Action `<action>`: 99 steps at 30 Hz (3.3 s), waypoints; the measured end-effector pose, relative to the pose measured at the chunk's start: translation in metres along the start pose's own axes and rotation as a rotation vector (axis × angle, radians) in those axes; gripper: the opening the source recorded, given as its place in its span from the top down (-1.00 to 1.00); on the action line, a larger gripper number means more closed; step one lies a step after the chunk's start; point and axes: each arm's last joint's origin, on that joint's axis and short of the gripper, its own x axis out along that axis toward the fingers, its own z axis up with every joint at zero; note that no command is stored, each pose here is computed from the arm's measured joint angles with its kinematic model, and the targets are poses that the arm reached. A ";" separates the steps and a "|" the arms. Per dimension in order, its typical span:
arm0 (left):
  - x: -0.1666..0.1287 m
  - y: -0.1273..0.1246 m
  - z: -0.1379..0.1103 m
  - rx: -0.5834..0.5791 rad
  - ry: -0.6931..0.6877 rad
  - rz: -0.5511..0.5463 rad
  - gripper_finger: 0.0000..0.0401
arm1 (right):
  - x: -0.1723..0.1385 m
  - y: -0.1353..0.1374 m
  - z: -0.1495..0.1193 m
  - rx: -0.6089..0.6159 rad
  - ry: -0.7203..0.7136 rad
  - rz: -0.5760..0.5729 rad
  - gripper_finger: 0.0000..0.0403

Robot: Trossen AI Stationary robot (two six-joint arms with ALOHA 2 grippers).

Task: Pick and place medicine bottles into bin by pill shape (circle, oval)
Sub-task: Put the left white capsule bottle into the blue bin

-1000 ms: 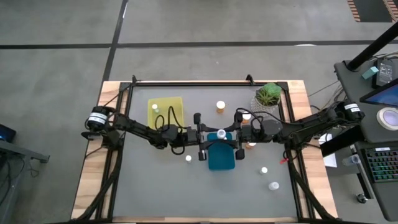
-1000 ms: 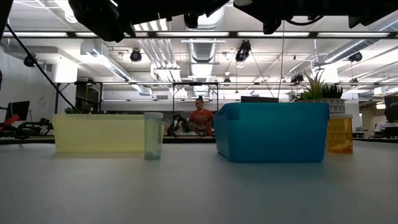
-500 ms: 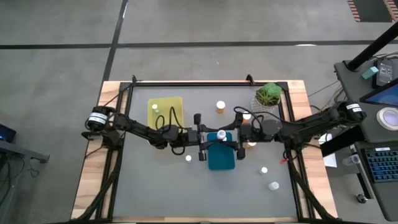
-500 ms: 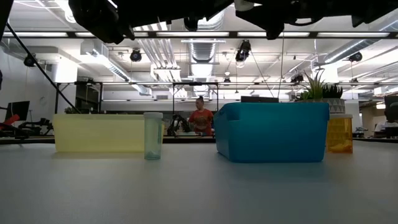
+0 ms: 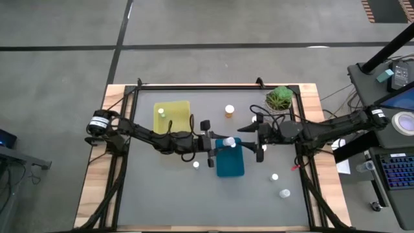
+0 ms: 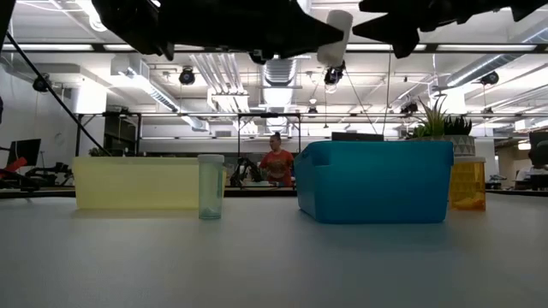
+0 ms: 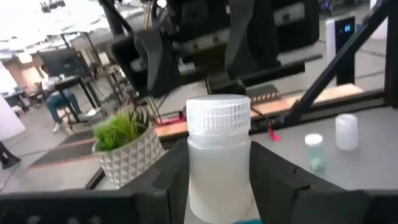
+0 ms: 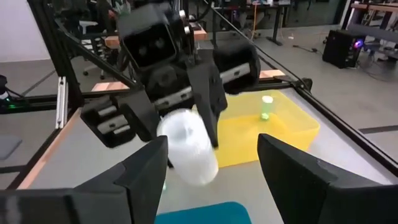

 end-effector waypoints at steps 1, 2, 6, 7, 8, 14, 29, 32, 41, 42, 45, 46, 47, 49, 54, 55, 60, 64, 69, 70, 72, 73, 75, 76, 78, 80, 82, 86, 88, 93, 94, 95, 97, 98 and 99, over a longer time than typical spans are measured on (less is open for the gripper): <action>0.000 0.000 -0.001 -0.001 0.008 0.005 0.40 | 0.001 0.000 0.001 -0.006 0.000 0.000 -0.18; 0.000 0.000 -0.001 -0.002 0.015 0.012 0.40 | 0.002 0.001 0.002 -0.016 0.002 0.000 -0.18; 0.000 0.001 -0.001 -0.003 0.017 0.026 0.40 | 0.010 0.003 0.005 -0.054 0.034 -0.001 -0.19; 0.000 0.001 -0.001 -0.003 0.018 0.027 0.40 | 0.012 0.003 0.006 -0.061 0.043 -0.002 -0.19; 0.000 0.001 -0.001 -0.003 0.018 0.027 0.40 | 0.015 0.004 0.007 -0.070 0.053 -0.002 -0.19; 0.000 0.001 -0.001 -0.003 0.019 0.034 0.40 | 0.029 0.007 0.015 -0.104 0.142 -0.006 -0.17; 0.000 0.002 -0.001 -0.005 0.021 0.044 0.40 | 0.041 0.010 0.025 -0.142 0.225 -0.047 0.17; 0.000 0.002 -0.001 -0.007 0.021 0.045 0.38 | 0.041 0.010 0.025 -0.131 0.226 -0.047 0.30; 0.000 0.002 -0.001 0.000 0.022 0.038 -0.08 | 0.040 0.009 0.023 -0.078 0.248 -0.060 0.32; 0.000 0.001 -0.001 0.011 0.028 0.036 -0.13 | 0.039 0.009 0.022 -0.074 0.255 -0.061 0.31; -0.003 0.001 -0.001 0.057 0.056 0.025 -0.23 | 0.038 0.009 0.019 -0.056 0.284 -0.066 0.30; -0.005 0.002 -0.001 0.066 0.064 0.021 -0.25 | 0.038 0.008 0.018 -0.049 0.297 -0.069 0.30; -0.008 0.002 -0.002 0.074 0.078 0.017 -0.26 | 0.037 0.008 0.017 -0.041 0.308 -0.071 0.30; -0.014 0.004 -0.001 0.076 0.079 0.016 -0.27 | 0.037 0.008 0.015 -0.030 0.327 -0.076 0.30; -0.038 0.011 0.005 0.087 0.059 0.016 -0.28 | 0.038 0.008 0.011 -0.004 0.355 -0.084 0.30; -0.043 0.013 0.008 0.084 0.048 0.019 -0.28 | 0.039 0.008 0.010 -0.001 0.360 -0.086 0.30; -0.064 0.022 0.017 0.069 0.003 0.034 -0.28 | 0.052 0.010 -0.005 0.004 0.417 -0.096 0.29; -0.077 0.028 0.023 0.061 -0.023 0.044 -0.28 | 0.067 0.012 -0.019 -0.003 0.455 -0.099 0.29; -0.089 0.032 0.023 0.056 -0.036 0.048 -0.28 | 0.082 0.014 -0.037 -0.012 0.503 -0.088 0.29; -0.090 0.032 0.023 0.055 -0.040 0.050 -0.28 | 0.085 0.015 -0.040 -0.013 0.509 -0.089 0.29; -0.092 0.033 0.025 0.049 -0.058 0.056 -0.28 | 0.090 0.015 -0.046 -0.017 0.522 -0.091 0.29; -0.092 0.033 0.025 0.049 -0.057 0.056 -0.28 | 0.092 0.016 -0.049 -0.019 0.524 -0.091 0.29; -0.092 0.033 0.026 0.048 -0.060 0.060 -0.28 | 0.096 0.016 -0.055 -0.024 0.547 -0.094 0.29; -0.092 0.033 0.026 0.048 -0.059 0.059 -0.28 | 0.098 0.016 -0.059 -0.027 0.556 -0.095 0.29; -0.092 0.033 0.026 0.048 -0.060 0.059 -0.28 | 0.102 0.016 -0.064 -0.035 0.568 -0.095 0.29; -0.092 0.033 0.026 0.047 -0.062 0.060 -0.28 | 0.106 0.017 -0.068 -0.043 0.565 -0.092 0.29; -0.092 0.034 0.026 0.047 -0.062 0.061 -0.28 | 0.108 0.017 -0.071 -0.047 0.564 -0.091 0.29; -0.092 0.034 0.026 0.047 -0.063 0.061 -0.28 | 0.112 0.017 -0.077 -0.056 0.579 -0.093 0.29; -0.092 0.034 0.026 0.047 -0.065 0.061 -0.28 | 0.113 0.017 -0.077 -0.055 0.570 -0.093 0.29; -0.092 0.034 0.027 0.044 -0.072 0.064 -0.28 | 0.115 0.015 -0.080 -0.063 0.581 -0.106 0.29; -0.092 0.034 0.027 0.044 -0.073 0.064 -0.28 | 0.115 0.015 -0.081 -0.069 0.583 -0.105 0.29; -0.092 0.034 0.027 0.044 -0.073 0.064 -0.28 | 0.115 0.015 -0.081 -0.070 0.581 -0.107 0.29; -0.092 0.034 0.027 0.044 -0.073 0.064 -0.28 | 0.115 0.015 -0.081 -0.072 0.580 -0.113 0.29; -0.092 0.034 0.027 0.044 -0.073 0.064 -0.28 | 0.115 0.014 -0.081 -0.071 0.580 -0.114 0.29; -0.092 0.034 0.027 0.043 -0.075 0.065 -0.28 | 0.115 0.014 -0.081 -0.070 0.580 -0.115 0.29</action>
